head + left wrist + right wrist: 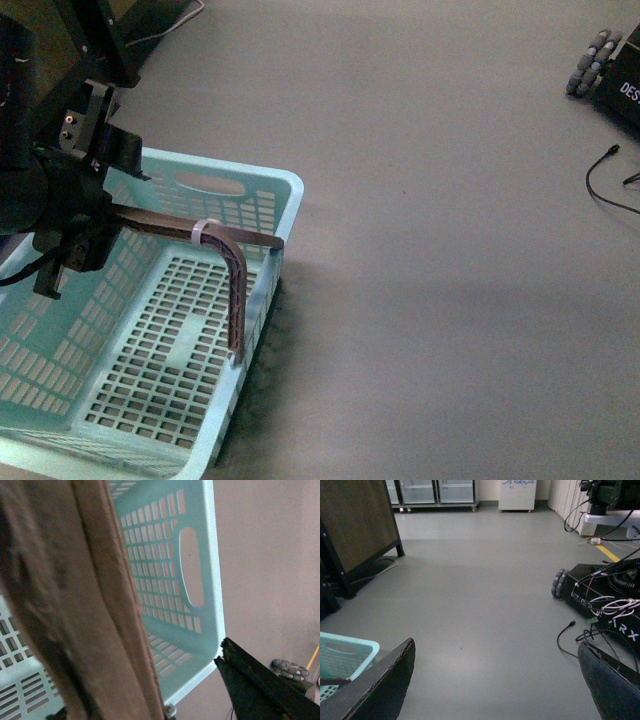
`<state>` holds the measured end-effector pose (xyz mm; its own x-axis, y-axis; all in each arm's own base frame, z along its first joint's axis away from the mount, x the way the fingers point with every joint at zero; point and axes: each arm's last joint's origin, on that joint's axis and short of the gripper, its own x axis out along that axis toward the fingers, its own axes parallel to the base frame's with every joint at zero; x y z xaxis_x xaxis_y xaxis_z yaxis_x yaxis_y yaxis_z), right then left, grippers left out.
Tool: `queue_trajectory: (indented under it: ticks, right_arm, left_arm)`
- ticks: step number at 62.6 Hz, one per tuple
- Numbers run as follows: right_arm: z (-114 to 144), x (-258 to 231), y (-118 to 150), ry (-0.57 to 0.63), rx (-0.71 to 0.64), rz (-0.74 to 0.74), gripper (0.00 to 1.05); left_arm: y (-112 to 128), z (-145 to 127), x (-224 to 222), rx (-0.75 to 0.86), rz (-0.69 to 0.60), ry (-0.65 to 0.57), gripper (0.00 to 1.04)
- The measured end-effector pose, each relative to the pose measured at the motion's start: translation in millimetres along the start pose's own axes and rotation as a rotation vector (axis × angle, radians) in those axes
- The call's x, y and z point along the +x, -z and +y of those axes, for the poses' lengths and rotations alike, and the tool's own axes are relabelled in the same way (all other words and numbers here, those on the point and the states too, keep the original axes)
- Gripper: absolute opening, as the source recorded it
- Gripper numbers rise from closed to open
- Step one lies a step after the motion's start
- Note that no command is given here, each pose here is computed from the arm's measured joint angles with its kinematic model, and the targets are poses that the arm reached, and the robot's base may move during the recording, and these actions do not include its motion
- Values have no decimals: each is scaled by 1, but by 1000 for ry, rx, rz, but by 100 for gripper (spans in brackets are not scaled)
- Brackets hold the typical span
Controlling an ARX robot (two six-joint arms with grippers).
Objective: Pick lemon and mango into basket
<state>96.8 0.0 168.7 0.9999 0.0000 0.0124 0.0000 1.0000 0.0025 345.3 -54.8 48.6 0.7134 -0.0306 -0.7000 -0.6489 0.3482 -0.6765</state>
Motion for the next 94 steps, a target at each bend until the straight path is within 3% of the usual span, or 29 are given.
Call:
queue_trajectory:
  ticks: [12,17,25,36,53,73,82,94]
  right_arm:
    - [0,0,0,0,0,0,96]
    - [0,0,0,0,0,0,96]
    - [0,0,0,0,0,0,96]
    - [0,0,0,0,0,0,96]
    - [0,0,0,0,0,0,96]
    - [0,0,0,0,0,0,96]
    - [0,0,0,0,0,0,96]
    - [0,0,0,0,0,0,96]
  left_arm:
    - [-8,6,2,-20,-16,-45,14]
    - [-12,5,0,-43,-10,-45,8]
    - [-18,-1,-11,-40,-15,-48,7]
    - [-35,-6,-61,-71,-8,-44,7]
    - [-68,-37,-170,-157,-37,155,7]
    - [-81,-48,-263,-230,-75,299,7]
    - [-83,-54,-290,-218,-94,383,7]
    - [-83,-56,-292,-218,-92,392,7]
